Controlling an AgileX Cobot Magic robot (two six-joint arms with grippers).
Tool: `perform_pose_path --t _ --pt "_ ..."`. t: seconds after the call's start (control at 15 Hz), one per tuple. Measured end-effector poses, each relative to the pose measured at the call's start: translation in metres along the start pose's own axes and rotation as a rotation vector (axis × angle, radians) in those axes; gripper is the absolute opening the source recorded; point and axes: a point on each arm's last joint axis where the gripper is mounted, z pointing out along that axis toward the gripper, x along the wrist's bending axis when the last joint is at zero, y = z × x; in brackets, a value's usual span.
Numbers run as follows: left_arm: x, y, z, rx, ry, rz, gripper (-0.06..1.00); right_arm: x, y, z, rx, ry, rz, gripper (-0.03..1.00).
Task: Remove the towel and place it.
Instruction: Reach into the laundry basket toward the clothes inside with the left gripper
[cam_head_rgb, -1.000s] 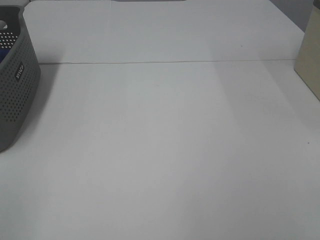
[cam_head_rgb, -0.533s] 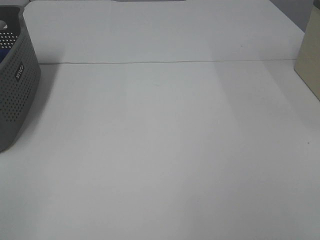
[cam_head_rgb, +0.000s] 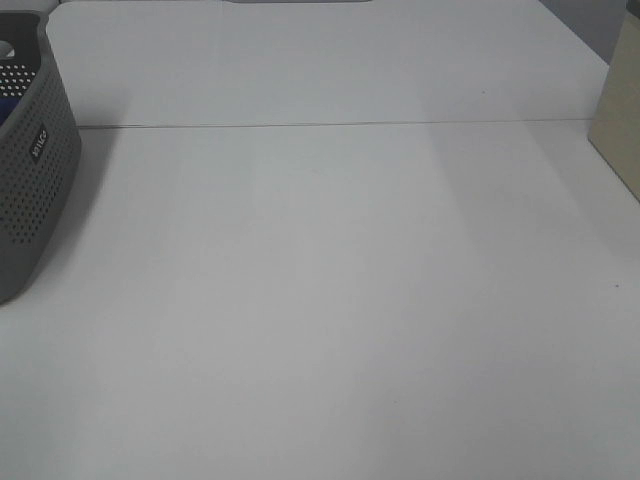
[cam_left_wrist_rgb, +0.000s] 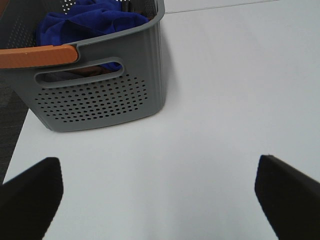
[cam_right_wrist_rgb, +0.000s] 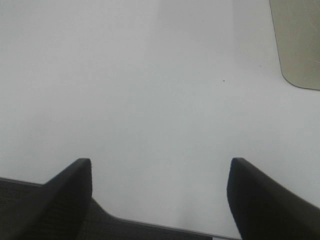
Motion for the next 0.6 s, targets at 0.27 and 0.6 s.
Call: perform_pose_path --t 0.27,0.6 --pt "-0.001 0.002 0.002 0.014 -0.016 0.094 0.99 0.0 0.0 0.0 0.0 0.0 0.0 0.74" --pt "0.002 0.055 0.003 0.074 -0.041 0.237 0.99 0.0 0.0 0.0 0.0 0.0 0.0 0.74"
